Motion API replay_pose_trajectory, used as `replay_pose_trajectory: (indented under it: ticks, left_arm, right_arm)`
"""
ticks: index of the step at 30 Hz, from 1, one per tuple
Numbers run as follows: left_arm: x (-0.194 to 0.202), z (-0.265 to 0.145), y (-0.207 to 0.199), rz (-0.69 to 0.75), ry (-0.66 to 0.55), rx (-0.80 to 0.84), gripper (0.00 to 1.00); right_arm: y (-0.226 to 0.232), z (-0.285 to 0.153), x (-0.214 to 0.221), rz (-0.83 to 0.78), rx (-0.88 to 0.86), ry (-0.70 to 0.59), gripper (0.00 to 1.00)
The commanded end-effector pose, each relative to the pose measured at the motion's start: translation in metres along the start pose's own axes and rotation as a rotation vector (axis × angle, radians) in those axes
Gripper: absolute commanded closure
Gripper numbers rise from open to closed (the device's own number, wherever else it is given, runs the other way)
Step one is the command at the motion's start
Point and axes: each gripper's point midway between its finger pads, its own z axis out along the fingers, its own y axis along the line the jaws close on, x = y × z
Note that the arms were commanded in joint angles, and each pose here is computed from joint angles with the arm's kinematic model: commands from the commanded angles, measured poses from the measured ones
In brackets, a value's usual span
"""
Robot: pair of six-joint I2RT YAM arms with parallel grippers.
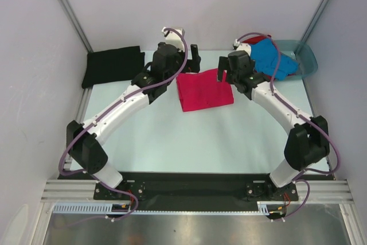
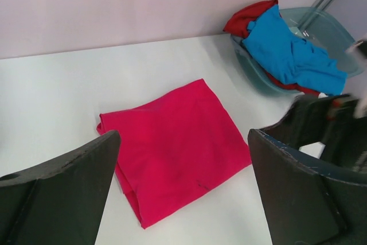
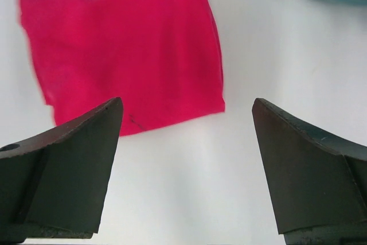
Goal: Fold and stack the t-shirts
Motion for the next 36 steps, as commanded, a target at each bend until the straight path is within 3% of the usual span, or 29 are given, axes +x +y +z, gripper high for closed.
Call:
replay_pose_trajectory:
  ticks: [1,5,16,24,29,36]
  left_arm:
    - [-0.013,-0.007,-0.002,0.022,-0.002,0.024,0.00]
    - [0.000,-0.004,-0.004,0.019,0.075,0.046,0.00]
    - [0.002,-0.009,0.024,0.058,0.064,-0.062,0.00]
    - [0.068,0.017,0.073,-0.117,0.189,-0.036,0.00]
    - [0.109,0.032,0.100,-0.154,0.258,-0.058,0.00]
    - [0.155,0.051,0.109,-0.260,0.356,-0.009,0.00]
  right_arm:
    - [0.009,-0.016,-0.028,0.054,-0.056,-0.093,0.00]
    - [0.015,-0.023,-0.028,0.036,-0.081,-0.085,0.00]
    - [0.005,-0.048,-0.034,0.022,-0.070,-0.121,0.00]
    - [0.008,-0.037,-0.026,-0.033,-0.065,-0.071,0.00]
    - [0.005,-0.033,-0.015,-0.067,-0.058,-0.043,0.00]
    - [-0.004,-0.021,-0.006,-0.102,-0.025,-0.023,0.00]
